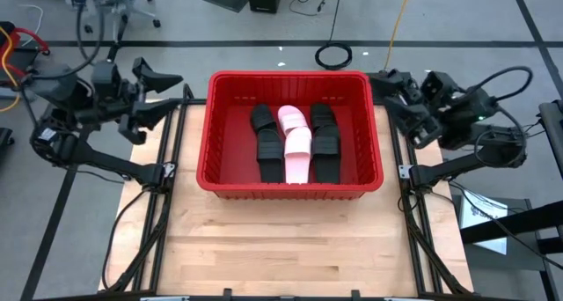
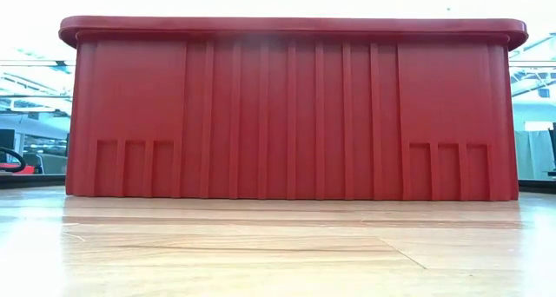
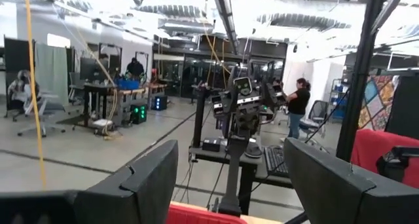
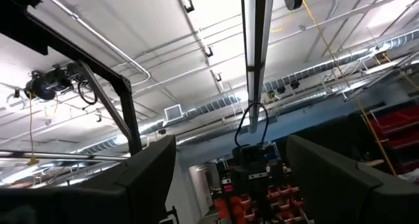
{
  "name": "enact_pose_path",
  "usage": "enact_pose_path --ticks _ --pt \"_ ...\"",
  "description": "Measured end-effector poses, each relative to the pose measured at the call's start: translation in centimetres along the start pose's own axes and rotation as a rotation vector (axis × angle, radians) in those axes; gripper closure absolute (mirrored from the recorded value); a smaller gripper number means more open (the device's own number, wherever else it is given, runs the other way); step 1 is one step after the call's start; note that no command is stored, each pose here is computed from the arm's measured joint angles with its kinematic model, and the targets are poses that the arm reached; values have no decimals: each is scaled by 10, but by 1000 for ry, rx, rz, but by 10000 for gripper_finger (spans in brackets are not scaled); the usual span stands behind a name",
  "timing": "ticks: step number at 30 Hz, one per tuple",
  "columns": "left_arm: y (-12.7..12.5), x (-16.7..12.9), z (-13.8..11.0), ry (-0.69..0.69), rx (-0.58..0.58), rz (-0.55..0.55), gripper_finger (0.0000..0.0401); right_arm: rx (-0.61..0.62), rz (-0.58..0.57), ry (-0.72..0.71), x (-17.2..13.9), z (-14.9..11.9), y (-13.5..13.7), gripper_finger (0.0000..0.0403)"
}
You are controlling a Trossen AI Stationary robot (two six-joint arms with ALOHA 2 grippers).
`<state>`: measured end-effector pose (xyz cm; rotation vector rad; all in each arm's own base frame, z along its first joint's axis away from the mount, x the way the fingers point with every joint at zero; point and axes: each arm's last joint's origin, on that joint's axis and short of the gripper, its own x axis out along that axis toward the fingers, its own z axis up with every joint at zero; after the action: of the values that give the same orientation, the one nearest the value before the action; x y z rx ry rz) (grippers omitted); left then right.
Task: Pick and place slides into bin
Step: Return to Home Position
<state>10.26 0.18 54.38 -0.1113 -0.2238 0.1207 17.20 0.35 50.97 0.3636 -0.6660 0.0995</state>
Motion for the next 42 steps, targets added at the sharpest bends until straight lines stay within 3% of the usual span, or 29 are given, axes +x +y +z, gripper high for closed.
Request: enact_pose_path --ticks 7,13,22,27,32,42 --pt "0 -25 7 -29 56 -42 128 -25 8 -21 -20 22 7 121" --pt "3 -40 -1 -47 59 -53 128 -54 14 -67 -48 21 5 121" --pt "12 -55 -62 -121 4 -17 128 23 62 -178 -99 -17 -11 121" --pt "17 -62 -99 -148 36 -3 128 7 87 -257 -121 -42 -22 121" --pt "24 -73 -136 -125 -22 56 128 -13 103 -318 -145 -63 -31 121" --pt "32 -91 -189 -164 -53 39 128 0 95 -343 -189 -99 -47 121"
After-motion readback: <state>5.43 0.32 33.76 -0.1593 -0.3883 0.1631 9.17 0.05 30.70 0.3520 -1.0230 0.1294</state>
